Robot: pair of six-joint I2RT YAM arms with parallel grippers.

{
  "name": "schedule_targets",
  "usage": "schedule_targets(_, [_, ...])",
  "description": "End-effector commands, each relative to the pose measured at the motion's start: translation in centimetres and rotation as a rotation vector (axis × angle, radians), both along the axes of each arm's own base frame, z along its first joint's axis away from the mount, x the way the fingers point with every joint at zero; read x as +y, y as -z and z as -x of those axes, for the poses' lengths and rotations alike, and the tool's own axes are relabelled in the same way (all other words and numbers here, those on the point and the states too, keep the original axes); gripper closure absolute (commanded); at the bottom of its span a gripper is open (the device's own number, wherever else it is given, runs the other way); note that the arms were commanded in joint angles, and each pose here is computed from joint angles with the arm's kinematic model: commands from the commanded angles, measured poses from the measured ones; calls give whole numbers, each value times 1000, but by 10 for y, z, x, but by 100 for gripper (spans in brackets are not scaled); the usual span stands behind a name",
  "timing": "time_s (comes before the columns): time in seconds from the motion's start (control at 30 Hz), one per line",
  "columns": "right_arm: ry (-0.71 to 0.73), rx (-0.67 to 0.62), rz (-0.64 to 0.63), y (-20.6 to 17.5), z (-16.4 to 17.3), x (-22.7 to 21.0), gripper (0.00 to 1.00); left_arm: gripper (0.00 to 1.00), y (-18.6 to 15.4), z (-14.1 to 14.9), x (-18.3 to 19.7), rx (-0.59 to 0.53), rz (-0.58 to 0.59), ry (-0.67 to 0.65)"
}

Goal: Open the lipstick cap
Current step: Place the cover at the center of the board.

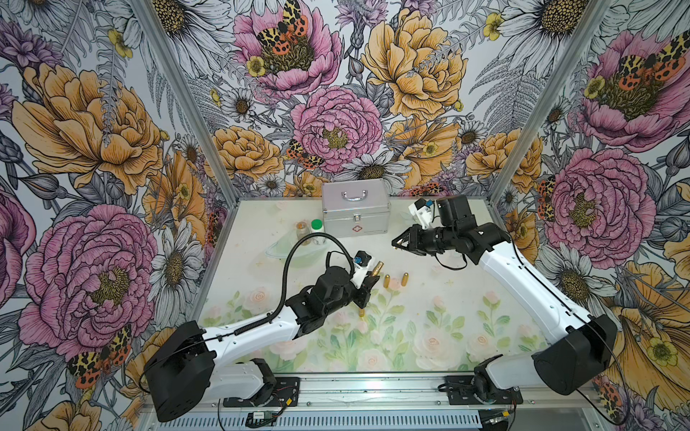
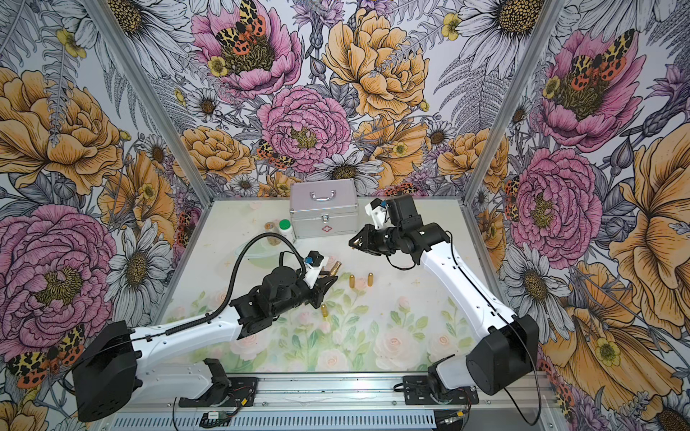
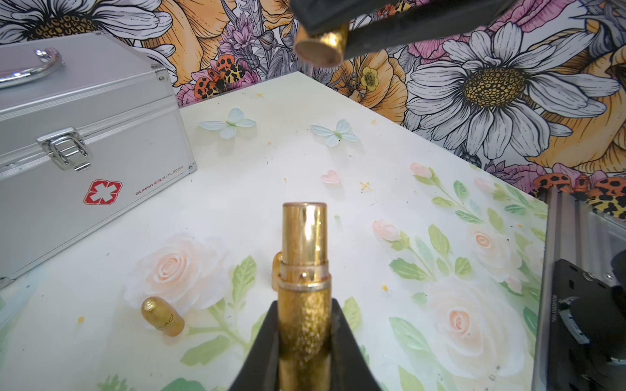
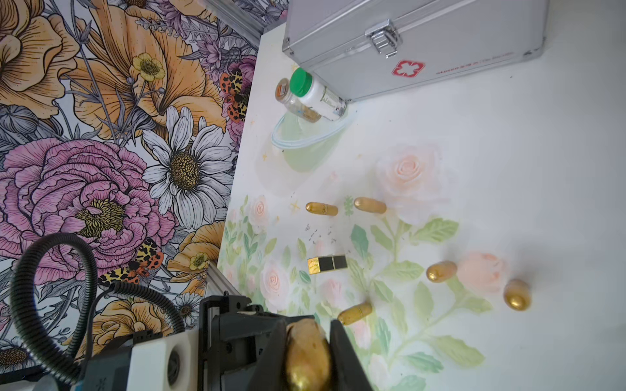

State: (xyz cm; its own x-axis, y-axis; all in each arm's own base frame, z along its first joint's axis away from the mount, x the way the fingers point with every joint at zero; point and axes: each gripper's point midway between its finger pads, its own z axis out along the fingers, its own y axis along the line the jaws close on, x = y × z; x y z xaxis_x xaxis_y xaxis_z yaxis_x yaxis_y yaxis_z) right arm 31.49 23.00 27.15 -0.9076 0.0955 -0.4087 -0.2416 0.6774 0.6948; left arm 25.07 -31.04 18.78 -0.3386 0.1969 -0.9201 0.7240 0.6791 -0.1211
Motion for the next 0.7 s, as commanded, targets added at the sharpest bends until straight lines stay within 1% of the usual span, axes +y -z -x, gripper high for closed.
schedule_targets(0.0, [72, -51, 51, 2, -14, -17, 79, 100, -21, 2, -1, -22, 70, -8])
schedule_targets(0.07, [138, -54, 126, 19, -25, -36, 79, 100, -26, 2, -4, -27, 94, 1])
schedule_targets(0.13, [244, -46, 233, 42, -36, -63, 79, 100, -29, 1, -6, -29, 110, 2])
schedule_targets(0.2, [316, -44, 356, 64, -44, -86, 78, 100, -30, 1, -8, -30, 124, 2])
schedule_targets(0.33, [391, -7, 556, 109, -60, -116, 79, 100, -32, -1, -13, -29, 137, 4])
schedule_targets(0.53, [438, -1, 669, 153, -85, -128, 77, 100, -36, -6, -18, -38, 165, -7])
schedule_targets(0.67, [463, 24, 690, 179, -99, -127, 77, 100, -37, -9, -20, -42, 181, -15])
